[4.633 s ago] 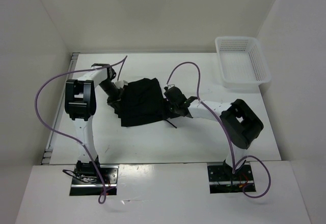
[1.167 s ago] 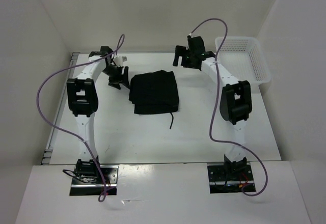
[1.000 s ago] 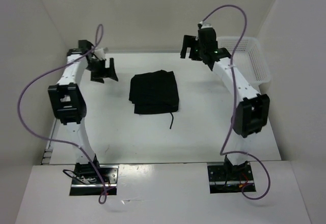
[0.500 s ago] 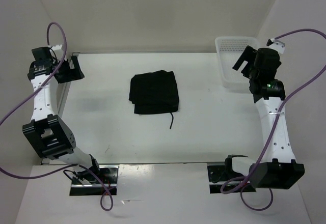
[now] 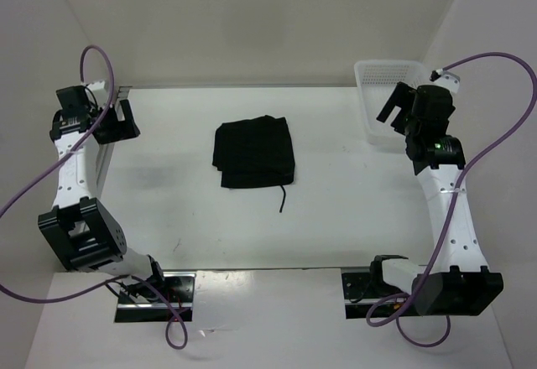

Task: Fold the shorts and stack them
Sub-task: Fold the shorts

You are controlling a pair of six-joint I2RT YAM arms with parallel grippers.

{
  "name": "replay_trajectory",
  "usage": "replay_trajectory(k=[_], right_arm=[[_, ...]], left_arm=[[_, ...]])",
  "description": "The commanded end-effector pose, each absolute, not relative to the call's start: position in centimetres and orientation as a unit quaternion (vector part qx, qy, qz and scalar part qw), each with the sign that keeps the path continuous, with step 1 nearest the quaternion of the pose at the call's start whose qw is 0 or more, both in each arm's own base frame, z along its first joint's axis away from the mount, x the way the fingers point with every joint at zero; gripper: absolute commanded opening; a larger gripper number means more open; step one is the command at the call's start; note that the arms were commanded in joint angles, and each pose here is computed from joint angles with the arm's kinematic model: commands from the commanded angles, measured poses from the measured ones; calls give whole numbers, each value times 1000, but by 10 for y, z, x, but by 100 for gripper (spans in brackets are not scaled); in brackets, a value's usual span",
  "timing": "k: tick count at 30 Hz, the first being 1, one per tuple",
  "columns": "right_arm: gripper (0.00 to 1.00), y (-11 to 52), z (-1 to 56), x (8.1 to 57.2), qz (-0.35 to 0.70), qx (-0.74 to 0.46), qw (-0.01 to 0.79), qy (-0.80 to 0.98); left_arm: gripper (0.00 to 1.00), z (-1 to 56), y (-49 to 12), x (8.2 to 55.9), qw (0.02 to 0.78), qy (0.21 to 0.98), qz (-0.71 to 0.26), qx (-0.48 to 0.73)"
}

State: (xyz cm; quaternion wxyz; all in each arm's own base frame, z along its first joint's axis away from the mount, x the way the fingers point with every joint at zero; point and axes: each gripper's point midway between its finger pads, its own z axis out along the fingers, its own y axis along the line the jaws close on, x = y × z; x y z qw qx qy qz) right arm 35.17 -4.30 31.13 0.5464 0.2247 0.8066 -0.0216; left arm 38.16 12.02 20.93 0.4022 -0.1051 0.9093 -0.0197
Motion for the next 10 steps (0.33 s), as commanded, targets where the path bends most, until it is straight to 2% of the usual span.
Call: replay_trajectory(k=[1, 10], right_arm=[[100, -39, 330, 348, -19, 216, 575, 789], [100, -37, 333, 331, -14, 210, 591, 779]], left_arm=[[100, 232, 122, 383, 439, 893, -5, -97], [100, 230, 101, 385, 440, 894, -41, -73]])
